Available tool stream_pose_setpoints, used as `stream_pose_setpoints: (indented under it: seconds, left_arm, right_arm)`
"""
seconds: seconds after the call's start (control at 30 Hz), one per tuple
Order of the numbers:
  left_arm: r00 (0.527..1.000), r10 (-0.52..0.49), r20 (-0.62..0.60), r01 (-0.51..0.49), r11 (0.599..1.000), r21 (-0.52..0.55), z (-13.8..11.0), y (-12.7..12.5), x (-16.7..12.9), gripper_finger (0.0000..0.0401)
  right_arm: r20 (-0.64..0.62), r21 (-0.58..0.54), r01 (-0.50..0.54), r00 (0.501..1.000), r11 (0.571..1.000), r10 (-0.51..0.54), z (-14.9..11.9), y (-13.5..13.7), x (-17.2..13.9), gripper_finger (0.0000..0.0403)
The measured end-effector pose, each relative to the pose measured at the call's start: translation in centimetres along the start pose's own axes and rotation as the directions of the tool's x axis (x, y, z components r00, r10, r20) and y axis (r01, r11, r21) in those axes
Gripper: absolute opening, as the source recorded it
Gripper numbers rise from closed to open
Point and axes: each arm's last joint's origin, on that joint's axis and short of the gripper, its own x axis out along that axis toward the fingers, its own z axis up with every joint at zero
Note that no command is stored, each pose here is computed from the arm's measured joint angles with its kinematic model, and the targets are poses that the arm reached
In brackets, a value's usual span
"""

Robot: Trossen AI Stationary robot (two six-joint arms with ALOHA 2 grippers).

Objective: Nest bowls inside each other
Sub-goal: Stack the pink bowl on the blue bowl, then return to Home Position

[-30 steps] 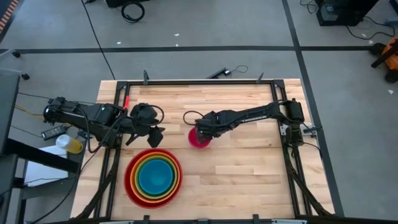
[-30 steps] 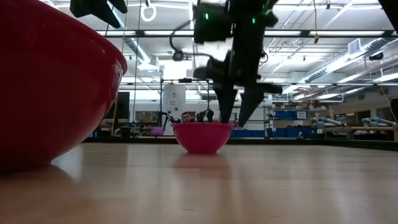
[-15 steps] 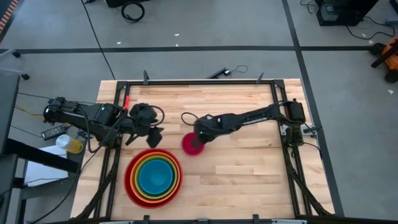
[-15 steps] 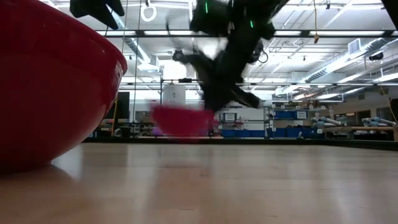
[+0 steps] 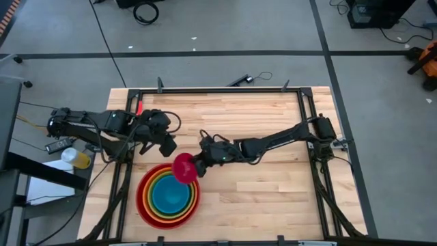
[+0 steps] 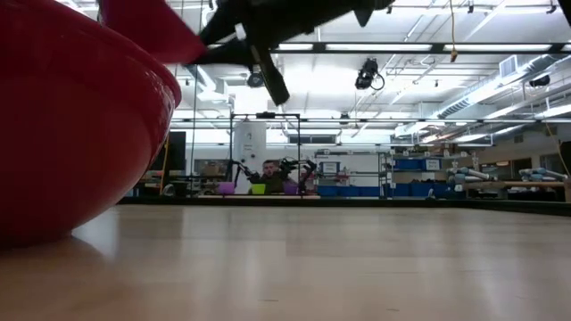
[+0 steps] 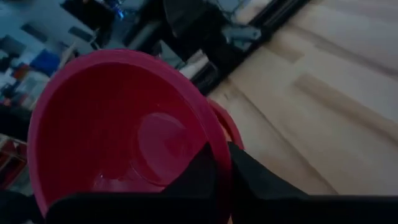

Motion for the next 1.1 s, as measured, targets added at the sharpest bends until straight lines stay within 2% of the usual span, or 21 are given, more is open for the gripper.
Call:
stream_pose_setpoints:
  seconds: [0.23, 0.37, 0.53, 0.67, 0.8, 0.9, 0.97, 1.03, 1.1]
  left_arm:
    - [1.000, -0.010, 0.001, 0.010, 1.000, -0.013, 0.2, 0.0, 0.1, 0.0231]
    - [0.999, -0.033, -0.024, 0.033, 0.999, -0.009, 0.0, -0.1, 0.0, 0.0231]
    - [0.998, -0.051, -0.036, 0.051, 0.999, 0.000, -0.4, -0.5, -0.2, 0.0231]
    - [0.998, -0.055, -0.039, 0.056, 0.998, 0.009, -0.5, -0.6, -0.3, 0.0231]
    - [0.999, -0.041, -0.030, 0.042, 0.999, 0.011, -0.5, -0.5, -0.3, 0.0231]
    - [1.000, -0.015, 0.011, 0.015, 1.000, 0.020, -0.5, -0.6, -0.4, 0.0231]
    - [0.996, -0.023, 0.088, 0.019, 0.999, 0.047, -0.6, -0.9, -0.9, 0.0228]
    - [0.982, -0.059, 0.181, 0.047, 0.996, 0.071, -0.8, -1.0, -1.6, 0.0220]
    - [0.963, -0.101, 0.251, 0.084, 0.993, 0.079, -1.3, -0.4, -2.2, 0.0209]
  right_arm:
    - [-0.159, -0.016, -0.074, 0.985, 0.997, 0.070, -3.4, 0.4, 3.3, 0.0042]
    - [-0.190, -0.049, -0.092, 0.978, 0.995, 0.081, -4.3, 1.7, 4.4, 0.0061]
    - [-0.183, -0.076, -0.092, 0.980, 0.993, 0.076, -4.1, 2.8, 4.6, 0.0136]
    - [-0.161, -0.013, 0.006, 0.987, 1.000, -0.008, -3.2, 2.5, 4.0, 0.0210]
    - [-0.145, -0.002, 0.132, 0.981, 0.991, -0.131, -1.1, 1.9, 2.3, 0.0250]
    - [-0.124, -0.076, 0.232, 0.963, 0.970, -0.240, 0.7, 2.1, -0.2, 0.0256]
    - [-0.094, -0.152, 0.272, 0.953, 0.950, -0.288, 2.1, 2.8, -2.6, 0.0252]
    - [-0.052, -0.204, 0.282, 0.953, 0.937, -0.298, 3.8, 3.6, -5.2, 0.0245]
    - [-0.008, -0.235, 0.250, 0.966, 0.939, -0.259, 5.7, 4.3, -8.2, 0.0235]
